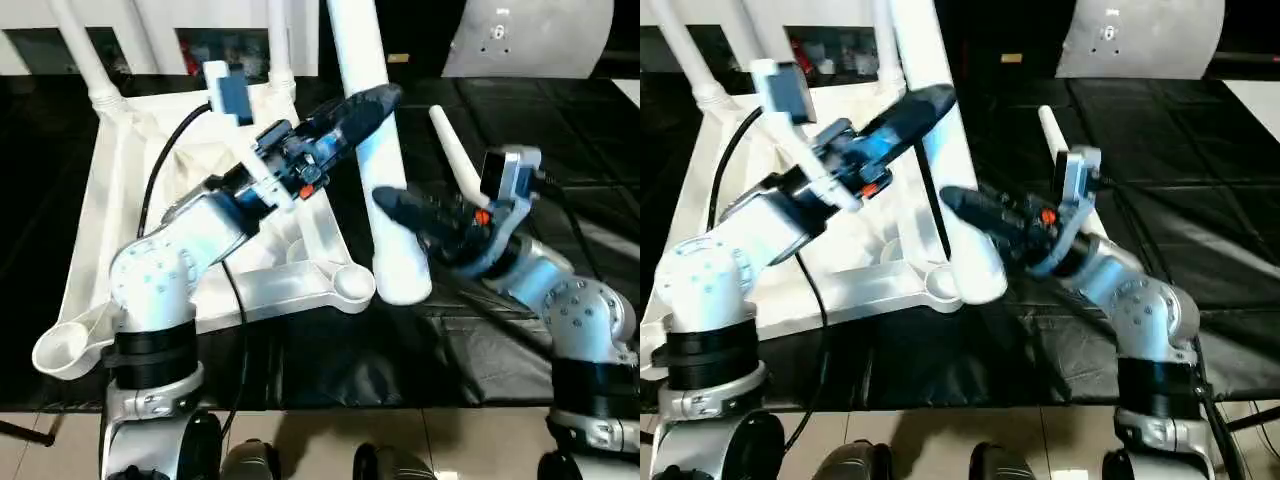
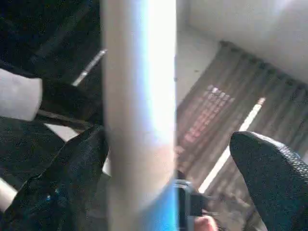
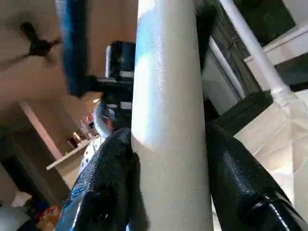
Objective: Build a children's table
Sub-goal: Pick table leg
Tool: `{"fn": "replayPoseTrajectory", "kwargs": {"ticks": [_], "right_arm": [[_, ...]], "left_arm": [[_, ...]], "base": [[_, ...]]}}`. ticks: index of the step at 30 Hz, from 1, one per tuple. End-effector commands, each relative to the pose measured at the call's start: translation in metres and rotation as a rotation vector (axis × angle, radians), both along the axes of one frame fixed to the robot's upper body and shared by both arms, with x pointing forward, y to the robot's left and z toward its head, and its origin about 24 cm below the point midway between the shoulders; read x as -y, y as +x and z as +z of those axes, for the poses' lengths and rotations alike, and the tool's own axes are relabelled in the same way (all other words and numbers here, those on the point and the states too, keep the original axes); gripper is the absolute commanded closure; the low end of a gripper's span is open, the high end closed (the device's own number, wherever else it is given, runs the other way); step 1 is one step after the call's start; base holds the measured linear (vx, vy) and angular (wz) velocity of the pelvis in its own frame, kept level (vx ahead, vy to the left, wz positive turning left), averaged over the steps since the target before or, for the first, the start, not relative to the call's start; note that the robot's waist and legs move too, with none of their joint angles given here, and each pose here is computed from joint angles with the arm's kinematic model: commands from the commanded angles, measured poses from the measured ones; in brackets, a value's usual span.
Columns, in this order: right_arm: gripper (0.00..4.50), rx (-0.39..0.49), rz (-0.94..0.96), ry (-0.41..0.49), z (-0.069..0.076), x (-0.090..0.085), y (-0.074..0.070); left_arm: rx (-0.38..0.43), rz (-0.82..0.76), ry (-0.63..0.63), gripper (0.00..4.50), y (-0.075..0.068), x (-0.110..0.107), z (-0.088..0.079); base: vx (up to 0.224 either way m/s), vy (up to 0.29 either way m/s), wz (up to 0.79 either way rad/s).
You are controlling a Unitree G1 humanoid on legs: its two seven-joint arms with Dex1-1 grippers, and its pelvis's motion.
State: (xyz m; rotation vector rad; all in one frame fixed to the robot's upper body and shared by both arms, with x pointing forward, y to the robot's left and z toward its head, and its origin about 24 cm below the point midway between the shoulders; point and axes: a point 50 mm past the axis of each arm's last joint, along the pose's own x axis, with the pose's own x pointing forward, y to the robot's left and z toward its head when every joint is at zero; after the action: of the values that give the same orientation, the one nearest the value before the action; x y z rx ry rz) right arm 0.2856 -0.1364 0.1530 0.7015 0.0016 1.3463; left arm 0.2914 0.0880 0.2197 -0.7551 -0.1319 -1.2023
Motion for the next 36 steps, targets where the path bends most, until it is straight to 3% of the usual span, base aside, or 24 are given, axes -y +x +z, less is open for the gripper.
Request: {"fn": "replayPoseTrajectory", "kwargs": {"ticks": [1,18,24,29,36], "right_arm": [[2.66,0.028,0.030,-0.007,0.004,-0.001,-0.004],[2.66,0.030,0.062,-0.034,0.003,-0.002,-0.007],[2.66,0.031,0.062,-0.050,0.001,-0.002,-0.007],[2.66,0.028,0.063,-0.061,-0.001,-0.002,-0.007],[2.66,0.025,0.069,-0.071,-0.004,-0.002,-0.009]], "left_arm": [[0.021,-0.042,-0.001,0.28,-0.005,0.001,0.002],[0.022,-0.074,-0.007,0.28,-0.006,-0.002,0.003],[0.203,0.047,0.178,0.28,-0.004,-0.002,-0.001],[0.256,0.041,0.177,0.53,-0.006,-0.010,0.001],[0.315,0.022,0.287,1.08,-0.008,-0.014,-0.012]], "base": [[0.000,0.000,0.00],[0.000,0.000,0.00],[0.000,0.000,0.00],[0.000,0.000,0.00],[0.000,0.000,0.00]]}}
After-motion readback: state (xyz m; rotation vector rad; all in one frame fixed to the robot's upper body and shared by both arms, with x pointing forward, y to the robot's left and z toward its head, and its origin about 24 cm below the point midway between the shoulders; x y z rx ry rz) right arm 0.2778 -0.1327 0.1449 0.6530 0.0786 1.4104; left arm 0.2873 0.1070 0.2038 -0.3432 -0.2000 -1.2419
